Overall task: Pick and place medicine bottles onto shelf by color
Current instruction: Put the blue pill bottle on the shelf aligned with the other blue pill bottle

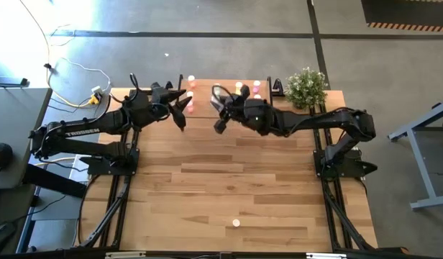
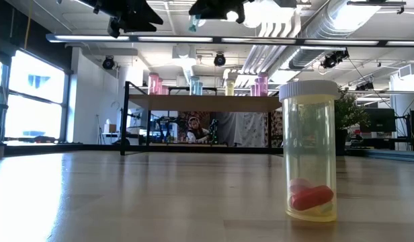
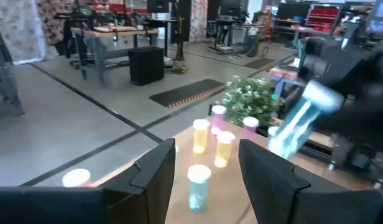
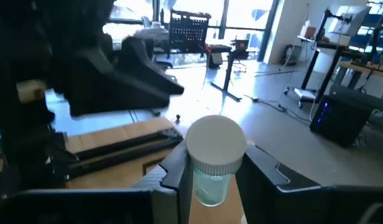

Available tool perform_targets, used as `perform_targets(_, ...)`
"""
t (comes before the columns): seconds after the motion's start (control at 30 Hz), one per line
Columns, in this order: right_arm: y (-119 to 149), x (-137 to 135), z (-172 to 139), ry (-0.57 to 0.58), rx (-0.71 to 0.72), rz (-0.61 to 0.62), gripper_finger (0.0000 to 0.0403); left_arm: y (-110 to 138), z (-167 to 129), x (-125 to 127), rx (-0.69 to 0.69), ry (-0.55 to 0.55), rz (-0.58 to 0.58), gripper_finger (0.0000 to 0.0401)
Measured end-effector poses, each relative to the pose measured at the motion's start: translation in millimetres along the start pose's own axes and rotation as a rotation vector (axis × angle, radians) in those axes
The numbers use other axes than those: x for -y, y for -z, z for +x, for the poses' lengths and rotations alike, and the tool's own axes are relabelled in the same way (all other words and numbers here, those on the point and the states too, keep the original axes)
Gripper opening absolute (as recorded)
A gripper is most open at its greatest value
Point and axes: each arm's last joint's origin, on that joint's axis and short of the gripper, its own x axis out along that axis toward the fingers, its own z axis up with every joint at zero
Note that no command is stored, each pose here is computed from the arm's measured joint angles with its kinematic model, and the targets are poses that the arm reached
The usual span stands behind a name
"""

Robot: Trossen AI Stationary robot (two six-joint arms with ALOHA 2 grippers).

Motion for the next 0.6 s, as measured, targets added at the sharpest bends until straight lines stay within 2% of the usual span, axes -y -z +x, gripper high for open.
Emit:
perform_targets(0.07, -14, 6, 3, -0.002, 0.024, -0.019, 0.0088, 0, 0, -2, 0.000, -0.013, -0.001, 0.0168)
perform_targets(0.17, -15, 15, 9, 0.015, -0.037, -0.023, 0.0088, 1, 1, -6, -0.011, -0.031, 0.002, 0.0168)
perform_targets(0.37, 6, 24, 22, -0.028, -0.136, -0.005, 0.0088, 2, 2, -10, -0.032, -0.051, -0.010, 0.0168)
perform_targets(0.6, 41, 16, 46, -0.063, -0.239, -0.022, 0.0088, 2, 2, -11, -0.031, -0.055, -0.011, 0.0168)
